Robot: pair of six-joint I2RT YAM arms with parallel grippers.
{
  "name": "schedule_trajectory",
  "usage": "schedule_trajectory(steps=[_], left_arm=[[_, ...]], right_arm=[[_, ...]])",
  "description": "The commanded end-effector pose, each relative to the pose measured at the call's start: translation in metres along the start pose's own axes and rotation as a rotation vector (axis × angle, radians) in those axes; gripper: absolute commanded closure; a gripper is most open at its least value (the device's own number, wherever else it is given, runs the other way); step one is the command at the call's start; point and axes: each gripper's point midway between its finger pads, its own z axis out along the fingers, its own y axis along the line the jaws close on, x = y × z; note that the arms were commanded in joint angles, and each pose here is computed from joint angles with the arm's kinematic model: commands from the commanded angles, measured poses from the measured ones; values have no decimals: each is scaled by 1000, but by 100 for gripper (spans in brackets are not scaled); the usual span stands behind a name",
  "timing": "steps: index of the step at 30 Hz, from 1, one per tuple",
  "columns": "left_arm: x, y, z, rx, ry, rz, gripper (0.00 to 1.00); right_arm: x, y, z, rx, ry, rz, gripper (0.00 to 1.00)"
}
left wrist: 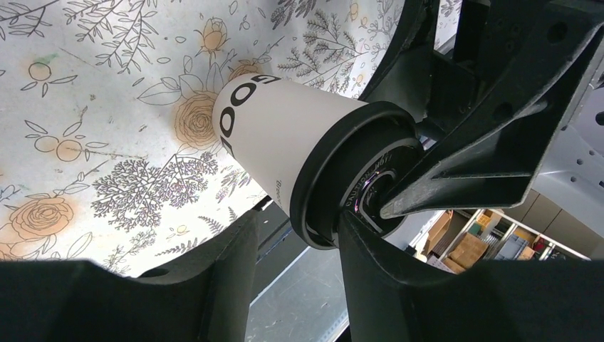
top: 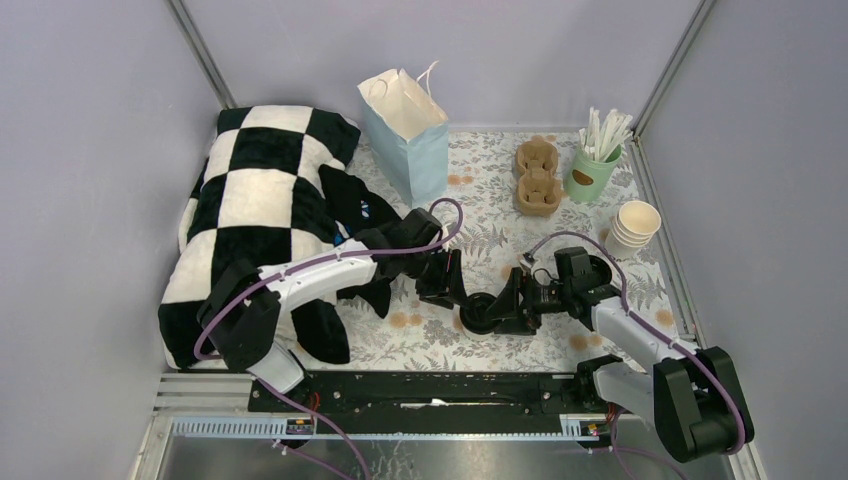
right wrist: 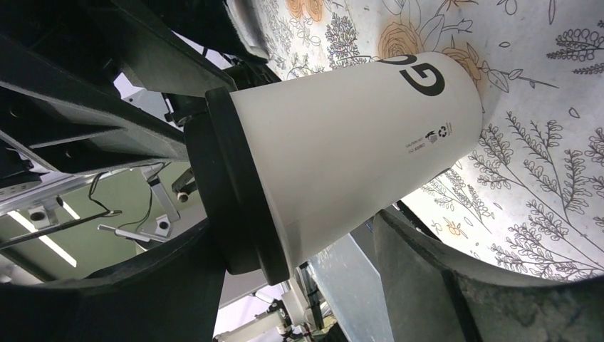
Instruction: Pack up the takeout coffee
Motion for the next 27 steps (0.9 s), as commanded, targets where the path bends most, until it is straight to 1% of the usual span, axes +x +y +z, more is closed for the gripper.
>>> schedule_trajectory(steps=[1, 8, 12, 14, 16, 19, 22, 24, 27], left_arm=[[9, 32, 8, -105, 10, -12, 53], [6, 30, 6, -102, -3, 3, 54], [5, 27, 2, -96, -18, 12, 54], [5, 26, 1, -93, -22, 16, 54], [5, 25, -1, -91, -25, 20, 53], [3, 24, -4, -88, -34, 20, 51], [0, 26, -8, -87, -49, 9, 48], [-3, 29, -11, -85, -61, 2, 47], [-7, 30, -17, -72, -78, -11, 42]], right_arm=[[-3, -41, 7, 156, -57, 40, 26], [-21, -32, 12, 66, -153, -24, 27], [-35, -26, 19, 16, -166, -63, 34], [-44, -17, 20, -13, -172, -100, 34], [-51, -12, 21, -11, -168, -136, 35], [-57, -10, 17, 47, -152, -161, 34], [-55, -10, 12, 99, -120, -156, 27], [-54, -7, 11, 100, -99, -145, 22], [-52, -1, 9, 98, -93, -140, 16]])
